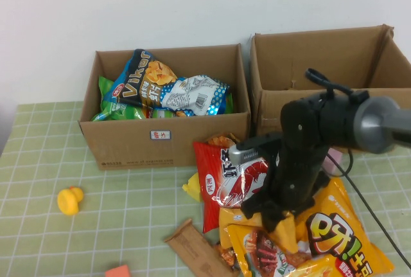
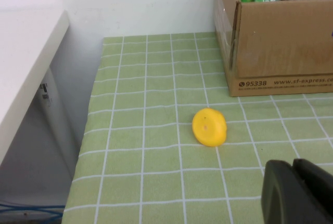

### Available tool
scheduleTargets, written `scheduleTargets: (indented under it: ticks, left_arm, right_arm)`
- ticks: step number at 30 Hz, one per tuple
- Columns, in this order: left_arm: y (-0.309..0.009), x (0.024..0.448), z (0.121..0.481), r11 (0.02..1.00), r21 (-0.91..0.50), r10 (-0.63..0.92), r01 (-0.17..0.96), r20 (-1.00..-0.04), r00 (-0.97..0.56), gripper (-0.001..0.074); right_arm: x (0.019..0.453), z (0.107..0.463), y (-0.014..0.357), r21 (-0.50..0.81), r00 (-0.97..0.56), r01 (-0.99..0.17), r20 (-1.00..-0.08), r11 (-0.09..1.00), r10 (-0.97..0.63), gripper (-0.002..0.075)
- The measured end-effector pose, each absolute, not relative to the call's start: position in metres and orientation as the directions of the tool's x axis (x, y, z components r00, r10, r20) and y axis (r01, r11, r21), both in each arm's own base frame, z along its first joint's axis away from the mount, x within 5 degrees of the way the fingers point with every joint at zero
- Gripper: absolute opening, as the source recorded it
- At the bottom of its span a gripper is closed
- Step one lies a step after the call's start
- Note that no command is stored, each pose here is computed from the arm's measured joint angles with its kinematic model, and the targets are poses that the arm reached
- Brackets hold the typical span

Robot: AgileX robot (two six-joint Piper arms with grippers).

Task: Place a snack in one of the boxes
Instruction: Pick up the biscuit, then place the biscuit in the biscuit box

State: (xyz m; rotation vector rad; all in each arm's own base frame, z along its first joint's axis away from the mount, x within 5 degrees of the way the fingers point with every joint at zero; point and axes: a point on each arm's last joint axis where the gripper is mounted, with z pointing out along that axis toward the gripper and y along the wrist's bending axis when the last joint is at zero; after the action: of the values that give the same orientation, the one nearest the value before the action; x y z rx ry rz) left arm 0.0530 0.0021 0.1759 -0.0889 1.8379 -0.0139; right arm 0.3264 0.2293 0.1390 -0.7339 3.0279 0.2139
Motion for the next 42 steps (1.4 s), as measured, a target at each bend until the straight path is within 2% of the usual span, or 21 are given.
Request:
scheduleTargets:
  ticks: [2,8,12,15,19,24,28,32,39,42]
  left_arm:
    - [0.002,0.053,0.176,0.997,-0.056,-0.068,-0.054,-0.962,-0.263,-0.0002]
    - [0.002,0.053,0.176,0.997,-0.056,-0.068,-0.054,-0.962,-0.263,-0.0002]
    - [0.002,0.053,0.176,0.997,-0.056,-0.068,-0.054,-0.962,-0.263,-0.0002]
    - [0.002,0.053,0.176,0.997,-0.056,-0.068,-0.054,-0.962,-0.263,-0.0002]
    - [0.002,0.053,0.176,0.997,-0.056,-0.068,-0.054,-0.962,-0.263,-0.0002]
    - [0.002,0.053,0.176,0.997,-0.056,-0.068,-0.054,-0.962,-0.263,-0.0002]
    - [0.002,0.053,0.176,0.997,-0.058,-0.07,-0.054,-0.962,-0.263,-0.0002]
    - [0.002,0.053,0.176,0.997,-0.058,-0.07,-0.054,-0.962,-0.263,-0.0002]
    - [0.002,0.053,0.176,0.997,-0.058,-0.07,-0.054,-0.962,-0.263,-0.0002]
    - [0.002,0.053,0.176,0.997,-0.058,-0.07,-0.054,-0.962,-0.263,-0.0002]
  right_arm:
    - [0.326,0.151,0.227,0.113,-0.88,-0.475,-0.079,0.873,-0.469,0.0226]
    - [0.327,0.211,0.211,-0.047,-0.816,-0.528,-0.247,0.848,-0.522,0.023]
    - [0.331,0.253,0.192,-0.238,-0.761,-0.468,-0.382,0.851,-0.525,0.023]
    - [0.339,0.279,0.179,-0.346,-0.715,-0.379,-0.479,0.858,-0.509,0.023]
    - [0.36,0.314,0.164,-0.353,-0.675,-0.265,-0.597,0.898,-0.433,0.023]
    - [0.393,0.344,0.141,-0.246,-0.641,-0.191,-0.702,0.95,-0.31,0.023]
    - [0.422,0.344,0.127,-0.137,-0.66,-0.224,-0.707,0.965,-0.253,0.023]
    - [0.452,0.321,0.118,-0.041,-0.705,-0.234,-0.681,0.971,-0.198,0.023]
    - [0.484,0.275,0.109,-0.01,-0.755,-0.214,-0.633,0.977,-0.171,0.0235]
    - [0.487,0.264,0.11,-0.003,-0.77,-0.213,-0.616,0.977,-0.17,0.0337]
